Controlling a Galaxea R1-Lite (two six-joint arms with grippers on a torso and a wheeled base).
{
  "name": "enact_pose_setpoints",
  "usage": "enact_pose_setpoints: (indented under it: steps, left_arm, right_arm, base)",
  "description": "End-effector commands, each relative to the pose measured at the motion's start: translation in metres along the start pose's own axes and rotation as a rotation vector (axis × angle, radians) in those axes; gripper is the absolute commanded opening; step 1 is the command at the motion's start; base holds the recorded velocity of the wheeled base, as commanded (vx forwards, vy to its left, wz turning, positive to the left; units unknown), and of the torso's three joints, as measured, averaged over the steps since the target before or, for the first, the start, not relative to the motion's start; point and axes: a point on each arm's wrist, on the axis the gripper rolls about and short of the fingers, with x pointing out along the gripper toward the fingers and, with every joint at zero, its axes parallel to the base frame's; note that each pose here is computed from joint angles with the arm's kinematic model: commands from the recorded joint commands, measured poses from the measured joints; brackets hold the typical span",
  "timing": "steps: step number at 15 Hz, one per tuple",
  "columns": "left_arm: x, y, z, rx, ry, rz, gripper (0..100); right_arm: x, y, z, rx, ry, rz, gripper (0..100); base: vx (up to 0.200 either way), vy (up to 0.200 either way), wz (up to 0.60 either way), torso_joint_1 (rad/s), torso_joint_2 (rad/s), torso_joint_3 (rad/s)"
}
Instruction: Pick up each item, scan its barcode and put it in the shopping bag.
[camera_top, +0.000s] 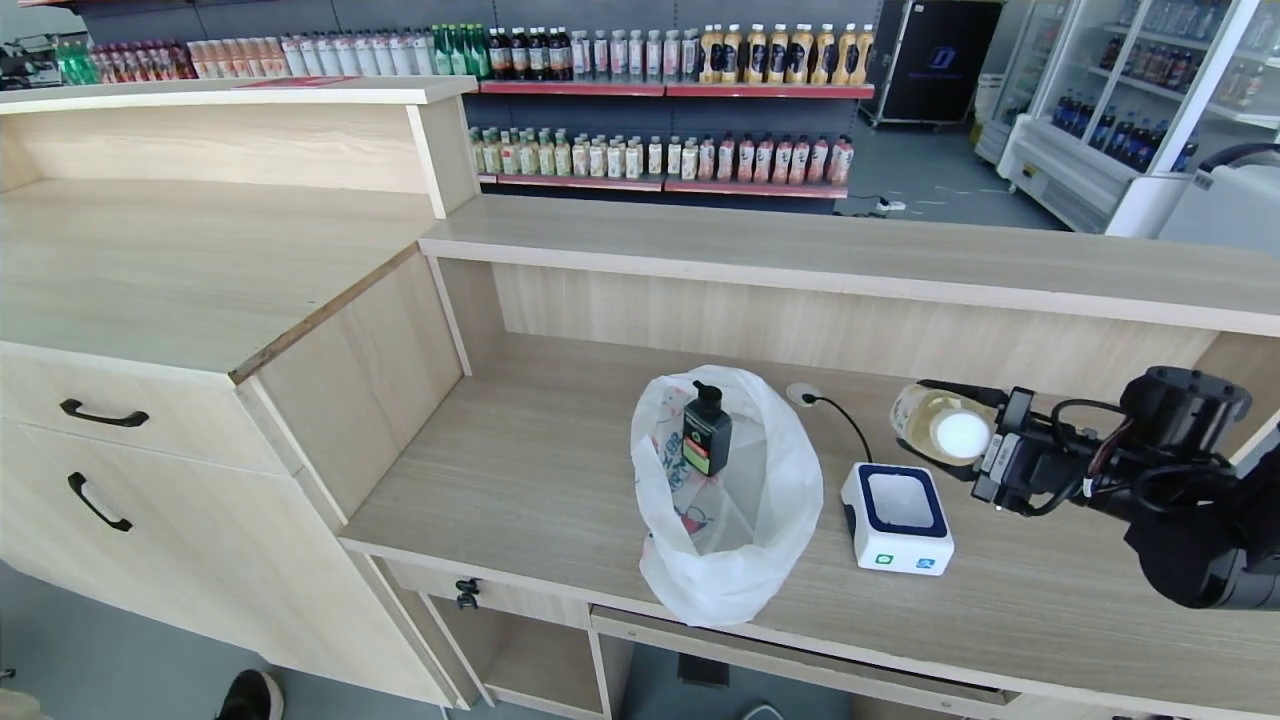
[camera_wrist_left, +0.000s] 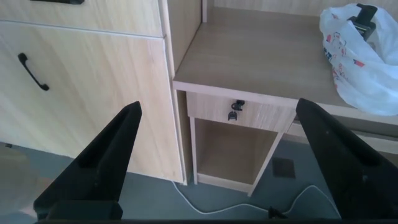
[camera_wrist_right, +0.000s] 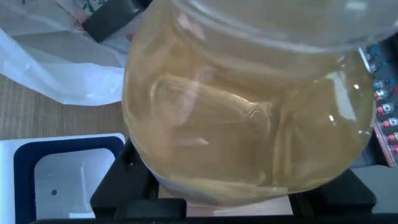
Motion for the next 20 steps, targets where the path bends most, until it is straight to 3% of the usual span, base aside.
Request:
enact_pose_setpoints:
  steps: [1, 20]
  left_arm:
    - [0.0, 0.0, 0.0, 0.0, -0.001, 0.0, 100]
    - [0.0, 0.0, 0.0, 0.0, -0.001, 0.0, 100]
  right_arm:
    - [0.002, 0.014, -0.008, 0.036, -0.002, 0.033, 0]
    - [0.034, 0.051, -0.029, 0.025, -0.07, 0.048, 0]
  base:
    - [0.0, 0.0, 0.0, 0.0, 0.0, 0.0]
    - [0.0, 0.0, 0.0, 0.0, 0.0, 0.0]
